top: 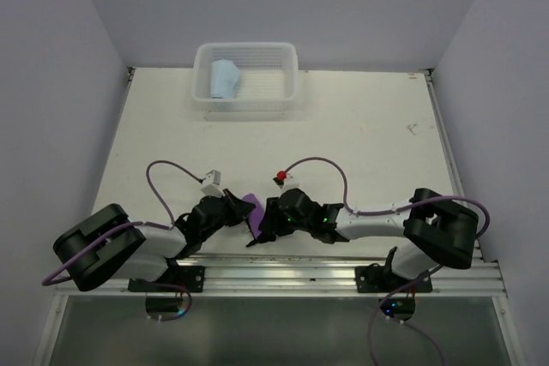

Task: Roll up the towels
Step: Place the rolled towel into the container

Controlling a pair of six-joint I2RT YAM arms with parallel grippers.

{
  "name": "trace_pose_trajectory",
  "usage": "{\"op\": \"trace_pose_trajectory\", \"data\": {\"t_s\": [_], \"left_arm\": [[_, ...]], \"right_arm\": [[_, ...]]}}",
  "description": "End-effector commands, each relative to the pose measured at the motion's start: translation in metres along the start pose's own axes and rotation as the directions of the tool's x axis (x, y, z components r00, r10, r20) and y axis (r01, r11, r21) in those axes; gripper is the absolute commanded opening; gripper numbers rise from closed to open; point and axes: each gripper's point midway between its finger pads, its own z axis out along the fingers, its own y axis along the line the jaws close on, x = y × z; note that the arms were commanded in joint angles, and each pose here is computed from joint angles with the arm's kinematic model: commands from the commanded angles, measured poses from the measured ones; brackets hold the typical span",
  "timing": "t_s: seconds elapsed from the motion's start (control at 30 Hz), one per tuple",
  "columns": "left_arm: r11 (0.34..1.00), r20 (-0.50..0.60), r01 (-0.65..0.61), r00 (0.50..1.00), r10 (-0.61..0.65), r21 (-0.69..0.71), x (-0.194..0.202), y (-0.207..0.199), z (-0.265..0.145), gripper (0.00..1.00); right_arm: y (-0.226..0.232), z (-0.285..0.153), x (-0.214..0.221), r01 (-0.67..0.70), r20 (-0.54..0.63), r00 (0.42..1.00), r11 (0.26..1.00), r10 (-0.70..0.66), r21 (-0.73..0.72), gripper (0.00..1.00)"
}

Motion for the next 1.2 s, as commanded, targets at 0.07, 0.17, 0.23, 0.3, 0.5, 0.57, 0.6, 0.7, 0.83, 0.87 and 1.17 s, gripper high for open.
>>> {"op": "trace_pose_trajectory", "data": {"t_s": [0.07,0.17,0.23,0.3,0.5,0.57,0.6,0.7,0.83,0.87,1.17], "left_arm": [[0.975,-0.101,-0.091,0.992,0.072,-0.203,0.033,0.083,-0.029,0.0],[0.97,-0.121,-0.088,0.991,0.061,-0.228,0.032,0.085,-0.027,0.0],[0.958,-0.154,-0.104,0.986,0.064,-0.266,0.034,0.091,-0.028,0.03],[0.957,-0.163,-0.095,0.985,0.051,-0.274,0.03,0.089,-0.026,0.06],[0.962,-0.148,-0.076,0.988,0.038,-0.262,0.017,0.076,-0.023,0.0],[0.964,-0.141,-0.079,0.989,0.044,-0.253,0.014,0.072,-0.022,0.0],[0.964,-0.146,-0.081,0.988,0.045,-0.255,0.014,0.072,-0.022,0.0],[0.963,-0.149,-0.082,0.988,0.044,-0.257,0.014,0.071,-0.023,0.0],[0.963,-0.148,-0.076,0.988,0.038,-0.26,0.014,0.071,-0.023,0.0],[0.963,-0.147,-0.076,0.988,0.038,-0.259,0.014,0.071,-0.023,0.0],[0.961,-0.145,-0.072,0.989,0.034,-0.267,0.012,0.071,-0.023,0.06]], "right_arm": [[0.009,0.005,0.006,0.087,0.002,0.996,0.996,-0.087,0.025,0.44],[0.005,0.004,0.007,0.115,0.012,0.993,0.991,-0.116,0.068,0.45],[-0.002,0.003,0.01,0.148,0.017,0.988,0.982,-0.151,0.121,0.46],[-0.007,0.0,0.012,0.196,0.003,0.98,0.965,-0.2,0.176,0.47],[-0.013,0.0,0.016,0.263,0.007,0.961,0.922,-0.277,0.282,0.53],[-0.012,-0.001,0.017,0.284,0.012,0.953,0.908,-0.302,0.308,0.54],[-0.015,0.001,0.02,0.296,-0.001,0.95,0.899,-0.313,0.322,0.55],[-0.014,0.003,0.023,0.318,-0.007,0.942,0.882,-0.336,0.348,0.58],[-0.016,0.006,0.028,0.306,-0.008,0.946,0.883,-0.324,0.355,0.62],[-0.015,0.008,0.029,0.302,-0.007,0.948,0.887,-0.319,0.35,0.62],[-0.012,0.018,0.04,0.306,-0.025,0.949,0.893,-0.315,0.33,0.56]]}}
